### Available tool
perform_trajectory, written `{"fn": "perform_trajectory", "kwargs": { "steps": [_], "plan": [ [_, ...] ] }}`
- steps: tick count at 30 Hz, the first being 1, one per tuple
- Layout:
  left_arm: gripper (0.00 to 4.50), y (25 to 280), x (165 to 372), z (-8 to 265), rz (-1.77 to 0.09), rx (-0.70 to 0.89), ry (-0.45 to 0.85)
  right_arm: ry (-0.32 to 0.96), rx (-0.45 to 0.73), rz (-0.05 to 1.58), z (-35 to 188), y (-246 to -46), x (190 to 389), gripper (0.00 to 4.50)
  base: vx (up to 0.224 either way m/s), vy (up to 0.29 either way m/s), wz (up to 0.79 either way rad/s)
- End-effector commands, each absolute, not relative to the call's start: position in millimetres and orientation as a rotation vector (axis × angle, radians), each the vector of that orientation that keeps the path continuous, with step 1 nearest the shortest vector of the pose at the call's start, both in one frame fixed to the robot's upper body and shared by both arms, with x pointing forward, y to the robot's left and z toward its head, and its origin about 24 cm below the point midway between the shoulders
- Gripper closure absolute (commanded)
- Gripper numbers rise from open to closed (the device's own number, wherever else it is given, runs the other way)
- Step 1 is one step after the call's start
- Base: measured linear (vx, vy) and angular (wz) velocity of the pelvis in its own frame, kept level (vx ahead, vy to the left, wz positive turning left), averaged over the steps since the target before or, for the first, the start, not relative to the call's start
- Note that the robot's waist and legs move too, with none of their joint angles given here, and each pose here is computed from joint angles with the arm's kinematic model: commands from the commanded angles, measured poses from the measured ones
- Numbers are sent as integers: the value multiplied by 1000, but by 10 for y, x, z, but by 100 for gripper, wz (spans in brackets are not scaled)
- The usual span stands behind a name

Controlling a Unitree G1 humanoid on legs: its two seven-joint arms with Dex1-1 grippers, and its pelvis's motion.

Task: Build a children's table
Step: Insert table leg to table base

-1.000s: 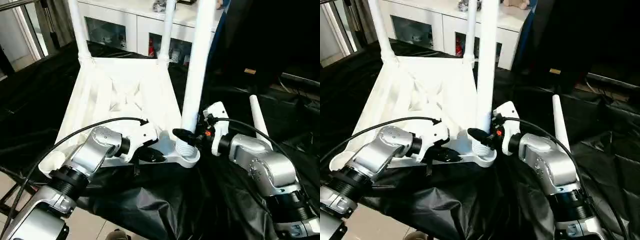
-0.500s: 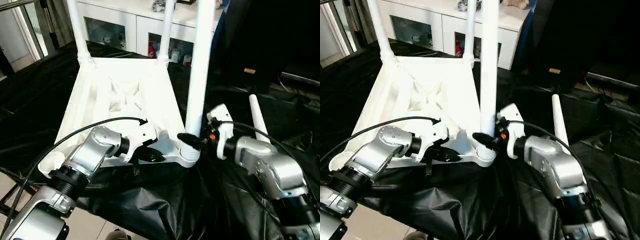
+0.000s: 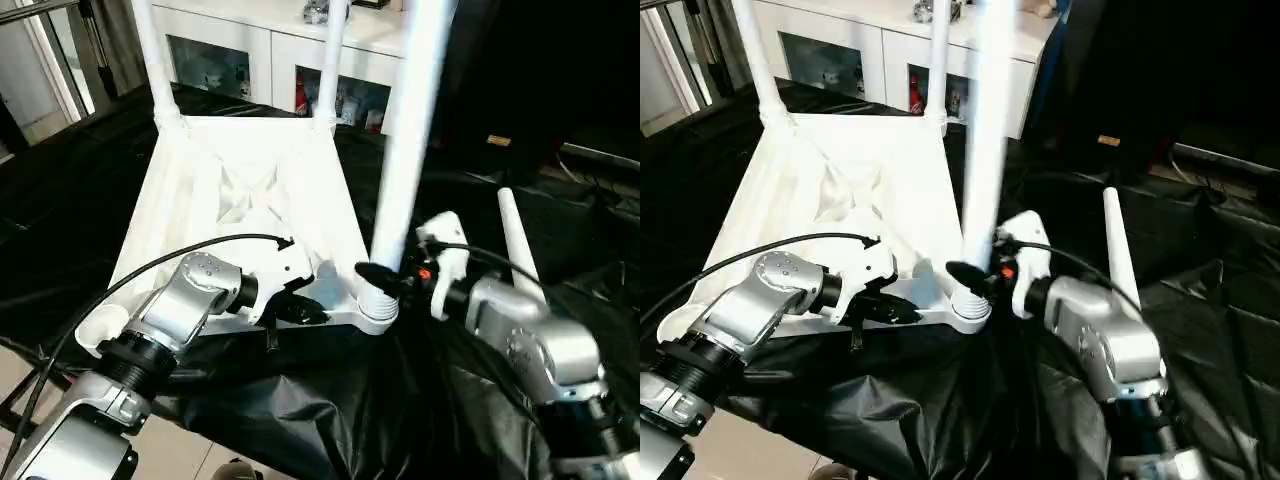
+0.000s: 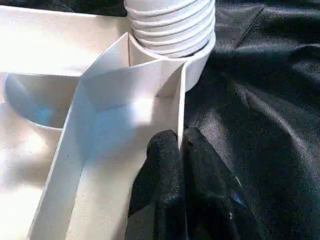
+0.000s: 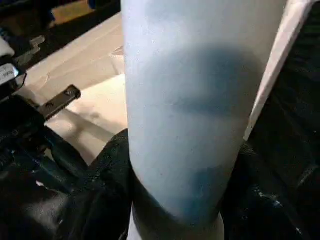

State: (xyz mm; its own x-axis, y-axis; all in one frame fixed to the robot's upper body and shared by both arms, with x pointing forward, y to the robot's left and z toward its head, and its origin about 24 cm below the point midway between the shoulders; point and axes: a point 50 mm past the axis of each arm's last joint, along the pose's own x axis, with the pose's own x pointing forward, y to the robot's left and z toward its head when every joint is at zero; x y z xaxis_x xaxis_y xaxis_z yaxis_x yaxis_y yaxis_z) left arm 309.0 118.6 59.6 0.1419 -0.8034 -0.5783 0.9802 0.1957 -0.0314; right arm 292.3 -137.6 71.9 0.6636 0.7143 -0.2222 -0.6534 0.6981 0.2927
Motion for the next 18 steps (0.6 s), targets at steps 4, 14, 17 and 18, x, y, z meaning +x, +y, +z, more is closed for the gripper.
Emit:
{"fn": "perform_trajectory", "kwargs": {
  "steps": [4, 14, 17, 18],
  "plan": [
    [450, 1187, 3159, 652, -1306, 410, 526, 347, 348, 632, 374, -1559, 2793, 261, 0, 0, 0],
    [450, 1190, 3195, 654, -1286, 424, 526, 343, 444, 556, 126, -1563, 2639, 261, 0, 0, 0],
    [450, 1190, 3210, 647, -1278, 433, 526, 341, 320, 576, 53, -1547, 2560, 261, 0, 0, 0],
    [450, 1187, 3215, 646, -1278, 436, 526, 327, 236, 597, 78, -1513, 2536, 261, 0, 0, 0]
  ]
}}
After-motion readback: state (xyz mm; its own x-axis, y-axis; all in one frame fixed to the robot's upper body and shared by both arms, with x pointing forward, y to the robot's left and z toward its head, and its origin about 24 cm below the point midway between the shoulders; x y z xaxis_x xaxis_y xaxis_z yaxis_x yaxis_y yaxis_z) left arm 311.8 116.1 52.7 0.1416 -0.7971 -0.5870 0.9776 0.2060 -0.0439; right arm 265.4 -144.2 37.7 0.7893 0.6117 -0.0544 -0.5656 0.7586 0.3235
